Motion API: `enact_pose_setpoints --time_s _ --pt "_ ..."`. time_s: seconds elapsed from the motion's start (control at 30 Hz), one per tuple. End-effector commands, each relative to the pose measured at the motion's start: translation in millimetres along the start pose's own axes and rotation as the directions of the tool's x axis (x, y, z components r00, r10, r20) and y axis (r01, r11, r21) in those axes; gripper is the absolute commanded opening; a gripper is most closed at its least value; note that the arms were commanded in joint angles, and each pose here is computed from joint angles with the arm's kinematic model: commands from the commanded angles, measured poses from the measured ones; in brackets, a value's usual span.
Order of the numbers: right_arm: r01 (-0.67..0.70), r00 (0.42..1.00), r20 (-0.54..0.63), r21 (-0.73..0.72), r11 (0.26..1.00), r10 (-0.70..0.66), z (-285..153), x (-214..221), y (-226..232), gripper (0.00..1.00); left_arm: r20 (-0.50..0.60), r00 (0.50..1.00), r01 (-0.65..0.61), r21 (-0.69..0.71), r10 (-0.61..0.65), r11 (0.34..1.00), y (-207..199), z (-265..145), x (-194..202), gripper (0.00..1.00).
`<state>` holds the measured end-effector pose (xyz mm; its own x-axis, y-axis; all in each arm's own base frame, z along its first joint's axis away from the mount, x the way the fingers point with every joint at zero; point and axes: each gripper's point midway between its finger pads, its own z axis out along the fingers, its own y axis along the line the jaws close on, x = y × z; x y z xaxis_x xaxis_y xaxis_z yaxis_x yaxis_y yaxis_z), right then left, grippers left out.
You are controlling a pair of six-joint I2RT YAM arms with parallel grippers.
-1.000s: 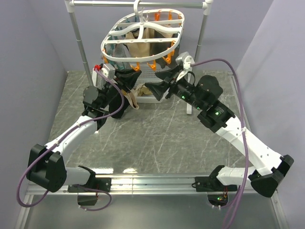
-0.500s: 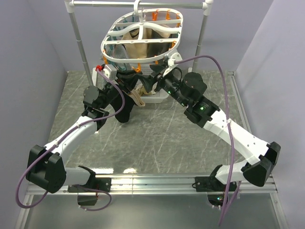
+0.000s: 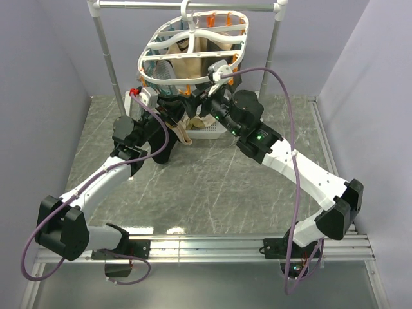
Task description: Clip the underwear to the hanger
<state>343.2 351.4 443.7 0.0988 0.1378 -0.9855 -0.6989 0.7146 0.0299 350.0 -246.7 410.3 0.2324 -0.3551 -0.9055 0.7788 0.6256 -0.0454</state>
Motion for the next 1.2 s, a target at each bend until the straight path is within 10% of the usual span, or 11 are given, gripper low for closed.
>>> enact_pose_setpoints --time_s 0.0,0.27,0.5,0.8,1.17 --pt "-0.007 0.996 0.085 0.023 1.000 0.005 4 -36 -2 0.73 0.063 0.997 -0.048 0.060 0.044 0.997 -16 3 -32 0.17" --pt "-0.015 0.998 0.064 0.080 0.997 0.009 13 -30 -12 0.66 0.043 0.998 -0.039 0.072 0.035 0.997 -18 2 -25 0.17" --pt "-0.048 0.998 0.044 0.061 0.997 0.045 15 -27 -7 0.19 0.024 0.999 -0.038 0.086 0.036 0.996 -22 -1 -23 0.26" --pt "-0.073 0.997 0.038 0.061 0.995 0.071 10 -27 -7 0.00 -0.075 0.989 -0.118 0.107 0.126 0.987 -30 -22 -19 0.51" --pt "-0.074 0.997 -0.004 0.108 0.991 0.074 10 -14 -14 0.00 -0.333 0.747 -0.373 0.507 0.576 0.777 -62 -115 43 0.69"
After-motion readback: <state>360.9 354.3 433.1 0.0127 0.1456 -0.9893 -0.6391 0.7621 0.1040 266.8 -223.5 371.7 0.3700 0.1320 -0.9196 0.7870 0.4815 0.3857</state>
